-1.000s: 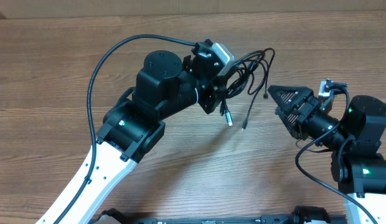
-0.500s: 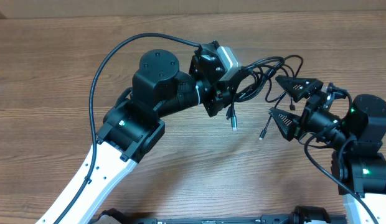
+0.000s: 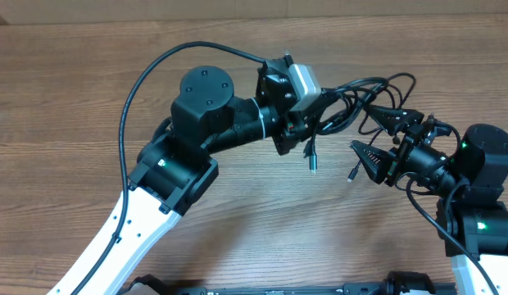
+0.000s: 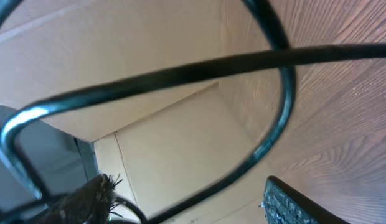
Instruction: Untangle cables
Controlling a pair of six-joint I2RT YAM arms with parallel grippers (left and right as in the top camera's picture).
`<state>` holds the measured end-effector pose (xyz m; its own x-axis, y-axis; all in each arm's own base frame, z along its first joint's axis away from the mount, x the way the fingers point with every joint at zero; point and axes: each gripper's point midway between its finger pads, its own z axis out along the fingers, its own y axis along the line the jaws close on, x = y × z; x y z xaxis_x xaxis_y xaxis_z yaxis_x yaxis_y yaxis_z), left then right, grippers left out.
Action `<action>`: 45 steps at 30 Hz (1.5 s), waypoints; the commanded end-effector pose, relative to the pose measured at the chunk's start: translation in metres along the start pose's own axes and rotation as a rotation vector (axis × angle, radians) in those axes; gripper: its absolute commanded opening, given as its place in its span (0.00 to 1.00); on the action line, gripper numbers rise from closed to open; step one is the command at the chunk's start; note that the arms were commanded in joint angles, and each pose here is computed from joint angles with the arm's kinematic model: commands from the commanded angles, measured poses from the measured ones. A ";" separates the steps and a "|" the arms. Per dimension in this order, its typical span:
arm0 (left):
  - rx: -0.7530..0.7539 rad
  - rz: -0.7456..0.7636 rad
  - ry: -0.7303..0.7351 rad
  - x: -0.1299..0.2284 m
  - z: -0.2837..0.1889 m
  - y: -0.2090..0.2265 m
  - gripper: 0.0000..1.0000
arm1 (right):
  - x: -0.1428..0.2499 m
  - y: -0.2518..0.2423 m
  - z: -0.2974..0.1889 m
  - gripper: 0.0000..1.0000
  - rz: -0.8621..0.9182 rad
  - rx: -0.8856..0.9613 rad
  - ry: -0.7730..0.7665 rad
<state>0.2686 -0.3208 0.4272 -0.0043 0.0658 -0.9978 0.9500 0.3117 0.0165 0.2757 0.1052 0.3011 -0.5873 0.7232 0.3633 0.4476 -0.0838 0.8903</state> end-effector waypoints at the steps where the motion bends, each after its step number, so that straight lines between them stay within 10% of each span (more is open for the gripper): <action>1: 0.056 0.048 -0.039 -0.017 -0.002 -0.019 0.04 | 0.005 0.007 -0.003 0.69 0.019 -0.020 0.010; 16: 0.072 0.033 -0.017 -0.011 0.000 -0.025 0.04 | 0.010 0.007 -0.003 0.04 0.026 -0.020 0.038; 21: 0.069 0.042 -0.017 -0.011 0.000 -0.025 0.04 | 0.014 0.007 -0.004 0.04 0.026 -0.017 0.060; 25: 0.071 0.090 -0.019 -0.011 0.000 -0.025 0.04 | 0.014 0.007 -0.004 0.50 0.032 -0.016 0.062; 29: 0.057 0.177 -0.034 -0.015 -0.002 -0.021 0.04 | 0.013 0.007 -0.003 0.67 0.035 -0.017 0.058; 41: 0.035 0.223 -0.155 -0.046 -0.006 -0.017 0.04 | 0.009 0.022 0.004 0.75 0.287 -0.050 0.086; 45: 0.036 0.220 -0.151 -0.046 -0.005 -0.017 0.04 | 0.012 0.036 0.005 0.59 0.302 -0.089 0.118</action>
<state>0.2560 -0.3301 0.4564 0.2168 0.0125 -0.9761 0.9388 0.2717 0.2119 0.2876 0.1120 0.3263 -0.5341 0.6154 0.5797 0.5275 -0.2933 0.7974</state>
